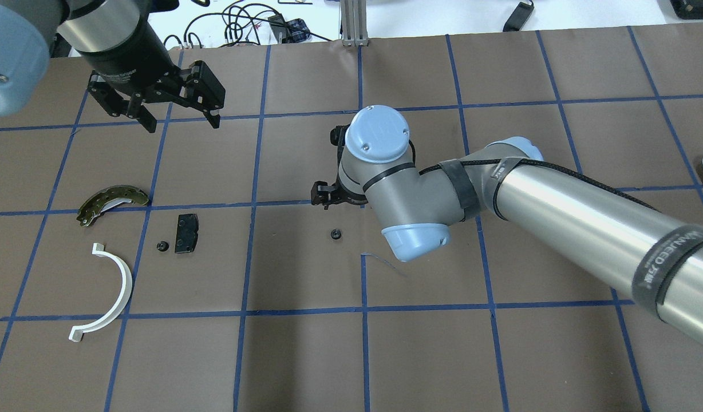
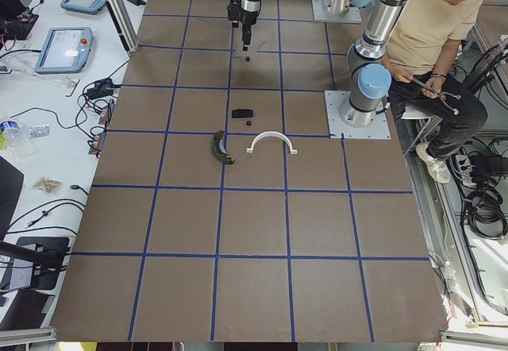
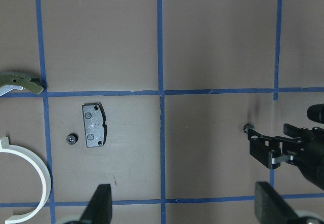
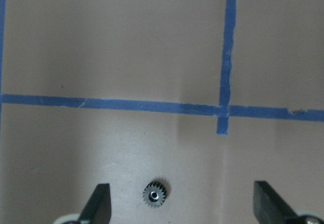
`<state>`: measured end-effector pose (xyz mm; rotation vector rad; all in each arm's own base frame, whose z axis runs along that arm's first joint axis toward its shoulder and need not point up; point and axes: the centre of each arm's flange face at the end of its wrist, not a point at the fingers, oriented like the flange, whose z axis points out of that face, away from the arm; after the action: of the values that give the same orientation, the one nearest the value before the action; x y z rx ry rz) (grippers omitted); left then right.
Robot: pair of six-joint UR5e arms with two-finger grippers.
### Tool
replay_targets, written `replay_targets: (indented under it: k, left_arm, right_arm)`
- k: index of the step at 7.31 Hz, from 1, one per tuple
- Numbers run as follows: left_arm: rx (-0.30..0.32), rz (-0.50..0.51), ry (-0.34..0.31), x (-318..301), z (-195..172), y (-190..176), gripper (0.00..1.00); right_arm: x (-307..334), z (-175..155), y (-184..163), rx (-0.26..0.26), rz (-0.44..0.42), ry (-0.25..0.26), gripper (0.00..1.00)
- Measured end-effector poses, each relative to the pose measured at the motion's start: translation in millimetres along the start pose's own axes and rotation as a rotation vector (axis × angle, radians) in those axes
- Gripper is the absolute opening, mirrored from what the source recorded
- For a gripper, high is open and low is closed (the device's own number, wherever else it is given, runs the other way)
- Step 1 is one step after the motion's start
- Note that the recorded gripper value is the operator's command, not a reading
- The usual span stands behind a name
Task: Place bearing gear from tray to pile
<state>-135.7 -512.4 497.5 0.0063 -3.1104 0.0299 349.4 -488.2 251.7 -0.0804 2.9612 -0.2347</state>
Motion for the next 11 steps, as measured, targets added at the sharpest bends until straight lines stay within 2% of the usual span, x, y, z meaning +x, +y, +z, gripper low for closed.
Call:
replay_targets:
  k: [2,3,5,7,9,10,11]
  left_arm:
    - [-0.043,-0.028,0.004,9,40,-18,1.00]
    - [-0.067,-0.044,0.003,26,73,-25,1.00]
    - [-0.061,-0.073,0.000,74,151,-29,1.00]
    - [-0.070,-0.048,-0.009,114,240,-8,1.00]
    - [-0.039,-0.026,0.001,142,316,30,1.00]
    - [-0.034,-0.010,0.002,148,334,44,1.00]
    - [-0.027,-0.001,0.004,151,340,48,0.92]
  right_arm:
    - [62,-47,-26,-0.029,0.002,0.027,1.00]
    - [94,-70,-32,-0.051,0.010,0.039,1.00]
    - [141,-112,-33,-0.074,0.024,0.056,1.00]
    - [177,-148,-25,-0.094,0.020,0.067,1.00]
    - [190,-182,-7,-0.124,0.029,0.067,1.00]
    - [189,-198,5,-0.134,0.033,0.071,1.00]
    - [189,-214,15,-0.144,0.037,0.091,1.00]
